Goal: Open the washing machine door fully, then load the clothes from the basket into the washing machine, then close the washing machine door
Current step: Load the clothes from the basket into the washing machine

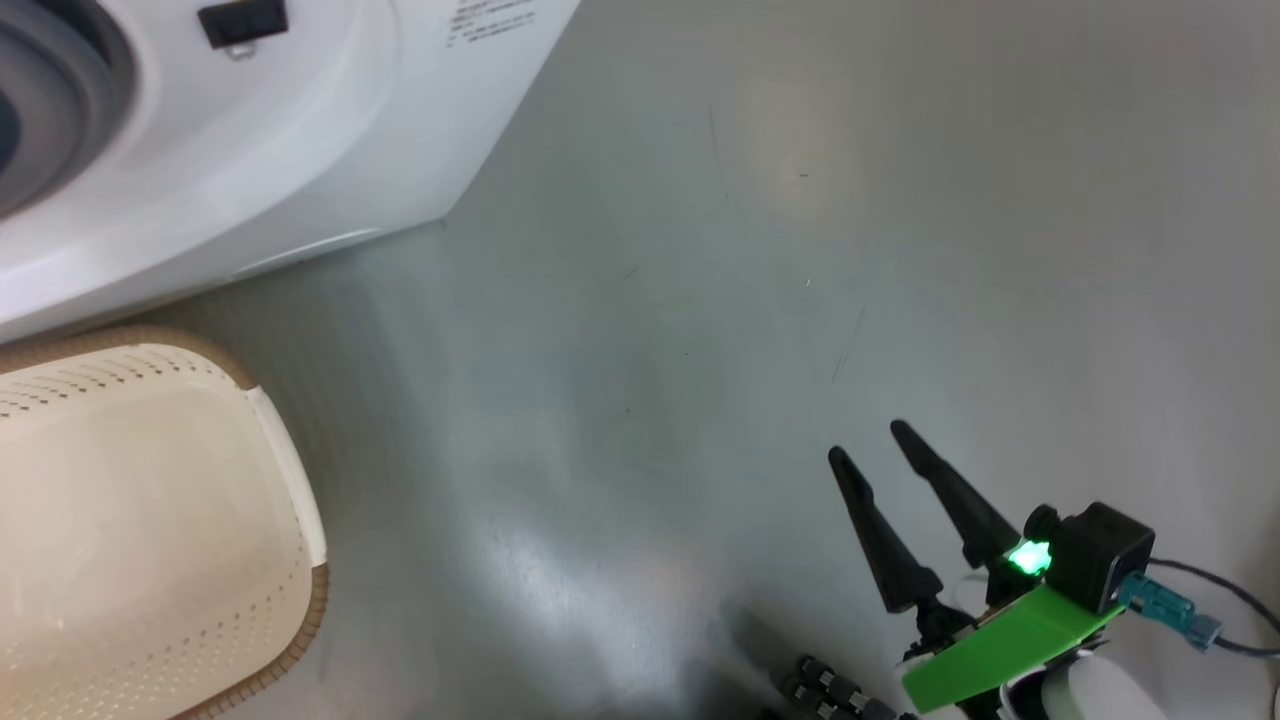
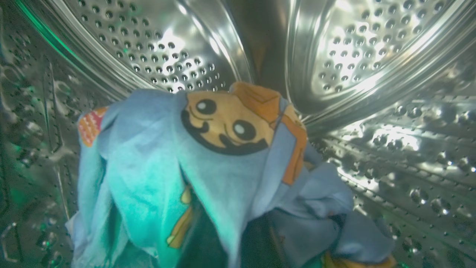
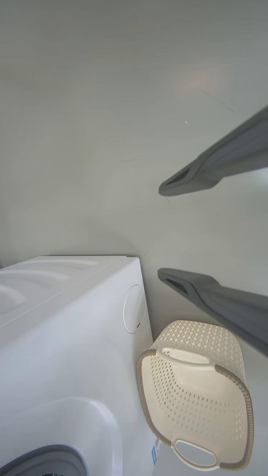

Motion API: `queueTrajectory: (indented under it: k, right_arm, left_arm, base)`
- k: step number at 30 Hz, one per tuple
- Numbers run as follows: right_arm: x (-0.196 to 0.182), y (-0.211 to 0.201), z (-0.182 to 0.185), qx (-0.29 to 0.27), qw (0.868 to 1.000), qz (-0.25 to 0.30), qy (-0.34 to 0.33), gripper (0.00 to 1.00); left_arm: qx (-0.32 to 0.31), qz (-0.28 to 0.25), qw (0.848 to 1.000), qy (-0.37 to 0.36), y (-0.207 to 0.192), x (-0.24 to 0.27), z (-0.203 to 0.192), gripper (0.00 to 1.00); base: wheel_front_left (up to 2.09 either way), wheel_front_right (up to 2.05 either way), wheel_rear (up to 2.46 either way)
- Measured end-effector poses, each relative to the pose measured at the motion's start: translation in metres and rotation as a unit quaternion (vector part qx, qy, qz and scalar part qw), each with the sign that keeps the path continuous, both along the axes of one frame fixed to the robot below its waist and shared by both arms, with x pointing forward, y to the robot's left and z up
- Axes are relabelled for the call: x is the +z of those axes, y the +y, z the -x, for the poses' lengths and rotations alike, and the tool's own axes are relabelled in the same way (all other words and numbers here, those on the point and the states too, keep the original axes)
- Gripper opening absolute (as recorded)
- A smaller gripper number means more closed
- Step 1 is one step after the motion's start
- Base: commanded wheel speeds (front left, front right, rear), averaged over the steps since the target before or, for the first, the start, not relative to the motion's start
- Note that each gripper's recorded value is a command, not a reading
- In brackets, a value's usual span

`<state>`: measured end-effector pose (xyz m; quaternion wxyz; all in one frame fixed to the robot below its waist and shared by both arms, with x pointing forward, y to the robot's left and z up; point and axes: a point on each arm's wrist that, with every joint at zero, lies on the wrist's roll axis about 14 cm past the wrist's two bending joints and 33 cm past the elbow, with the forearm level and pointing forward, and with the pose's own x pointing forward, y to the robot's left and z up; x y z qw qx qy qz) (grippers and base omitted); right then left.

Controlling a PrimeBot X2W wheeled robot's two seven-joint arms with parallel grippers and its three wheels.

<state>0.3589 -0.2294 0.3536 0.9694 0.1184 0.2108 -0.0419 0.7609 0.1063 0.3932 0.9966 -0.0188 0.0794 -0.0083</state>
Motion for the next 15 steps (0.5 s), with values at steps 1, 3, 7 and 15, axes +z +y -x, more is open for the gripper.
queueTrajectory:
  k: [1, 3, 7, 15]
  right_arm:
    - [-0.001, 0.002, 0.002, -0.001, 1.000, -0.004, 0.002, 1.00]
    - [-0.002, 0.005, 0.004, -0.003, 1.000, -0.010, 0.005, 1.00]
    - [-0.002, 0.003, 0.004, -0.006, 1.000, -0.010, 0.003, 1.00]
    - [-0.001, 0.008, -0.005, -0.002, 1.000, -0.020, -0.008, 1.00]
  left_arm:
    - [-0.001, -0.003, 1.000, 0.017, 0.001, -0.006, 0.002, 0.00]
    - [-0.002, -0.007, 0.999, 0.045, 0.002, -0.014, 0.005, 0.12]
    - [-0.003, -0.011, 0.998, 0.061, 0.002, -0.013, 0.006, 1.00]
    - [0.017, -0.008, 0.995, 0.096, 0.002, -0.016, 0.018, 1.00]
  base:
    - [0.00, 0.00, 0.00]
    - [0.00, 0.00, 0.00]
    - [0.00, 0.00, 0.00]
    - [0.00, 0.00, 0.00]
